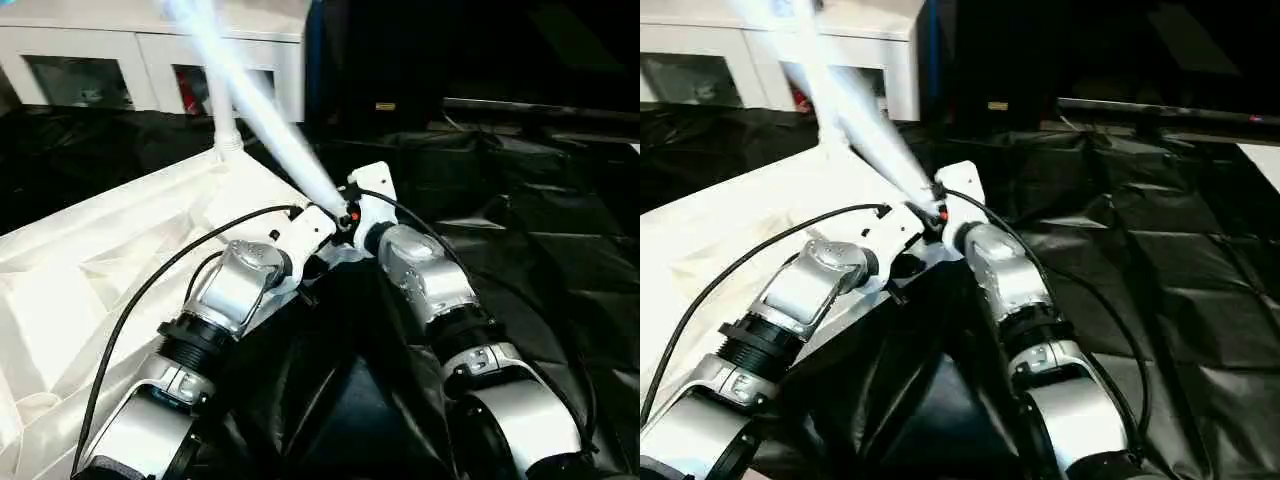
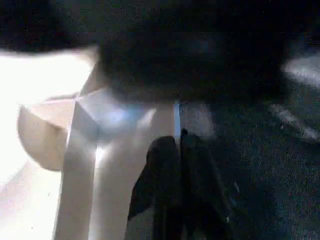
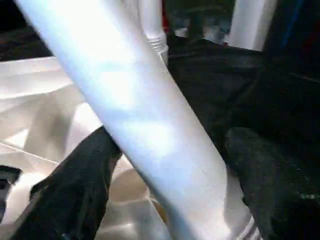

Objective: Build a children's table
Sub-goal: Insert table leg to table base

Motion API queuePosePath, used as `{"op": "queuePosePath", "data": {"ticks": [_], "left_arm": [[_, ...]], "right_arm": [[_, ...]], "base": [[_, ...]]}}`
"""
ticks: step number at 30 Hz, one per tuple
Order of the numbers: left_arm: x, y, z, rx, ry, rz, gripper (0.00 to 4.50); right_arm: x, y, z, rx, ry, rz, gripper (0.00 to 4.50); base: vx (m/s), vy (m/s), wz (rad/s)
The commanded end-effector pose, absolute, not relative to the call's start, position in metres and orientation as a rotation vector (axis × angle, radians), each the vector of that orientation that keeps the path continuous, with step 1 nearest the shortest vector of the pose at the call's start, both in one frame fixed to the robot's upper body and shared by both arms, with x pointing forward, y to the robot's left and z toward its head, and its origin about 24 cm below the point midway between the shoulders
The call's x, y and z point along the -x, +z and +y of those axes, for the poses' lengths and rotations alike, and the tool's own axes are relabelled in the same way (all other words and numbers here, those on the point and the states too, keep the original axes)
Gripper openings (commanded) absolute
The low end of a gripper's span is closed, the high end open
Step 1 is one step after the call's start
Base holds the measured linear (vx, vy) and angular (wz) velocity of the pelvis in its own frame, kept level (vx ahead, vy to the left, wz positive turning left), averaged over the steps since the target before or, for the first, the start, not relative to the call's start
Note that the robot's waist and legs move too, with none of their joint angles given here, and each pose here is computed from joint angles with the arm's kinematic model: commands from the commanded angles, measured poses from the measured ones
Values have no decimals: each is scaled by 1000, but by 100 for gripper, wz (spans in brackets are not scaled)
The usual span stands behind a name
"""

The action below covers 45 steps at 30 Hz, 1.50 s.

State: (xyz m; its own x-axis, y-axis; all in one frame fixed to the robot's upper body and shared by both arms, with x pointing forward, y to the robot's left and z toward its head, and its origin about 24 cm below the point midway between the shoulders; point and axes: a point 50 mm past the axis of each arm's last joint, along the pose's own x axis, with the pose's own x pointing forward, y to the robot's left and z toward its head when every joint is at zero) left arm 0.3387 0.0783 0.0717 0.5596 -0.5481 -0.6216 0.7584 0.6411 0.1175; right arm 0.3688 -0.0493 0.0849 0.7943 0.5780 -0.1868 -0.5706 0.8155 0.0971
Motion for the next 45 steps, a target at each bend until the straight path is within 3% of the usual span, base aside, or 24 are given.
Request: {"op": "queuePosePath", "data": {"ticks": [1, 5, 20, 26, 29, 45], "left_arm": [[-344, 104, 60, -438, -860, 418, 0], [-344, 104, 62, -441, -861, 419, 0], [-345, 103, 70, -447, -853, 425, 0], [-341, 102, 70, -473, -899, 421, 0], [-340, 102, 71, -483, -908, 415, 0], [-335, 99, 74, -493, -939, 413, 0]], "right_arm": [[-358, 58, -45, -84, 657, 345, 373], [-356, 54, -48, -90, 694, 369, 355], [-356, 44, -57, -19, 724, 478, 217], [-359, 43, -65, 81, 749, 544, 167], [-365, 53, -69, 125, 759, 512, 167], [-371, 78, -66, 137, 935, 413, 305]], "base": [[0, 0, 0], [0, 0, 0], [0, 0, 0], [0, 0, 0], [0, 0, 0], [0, 0, 0]]}}
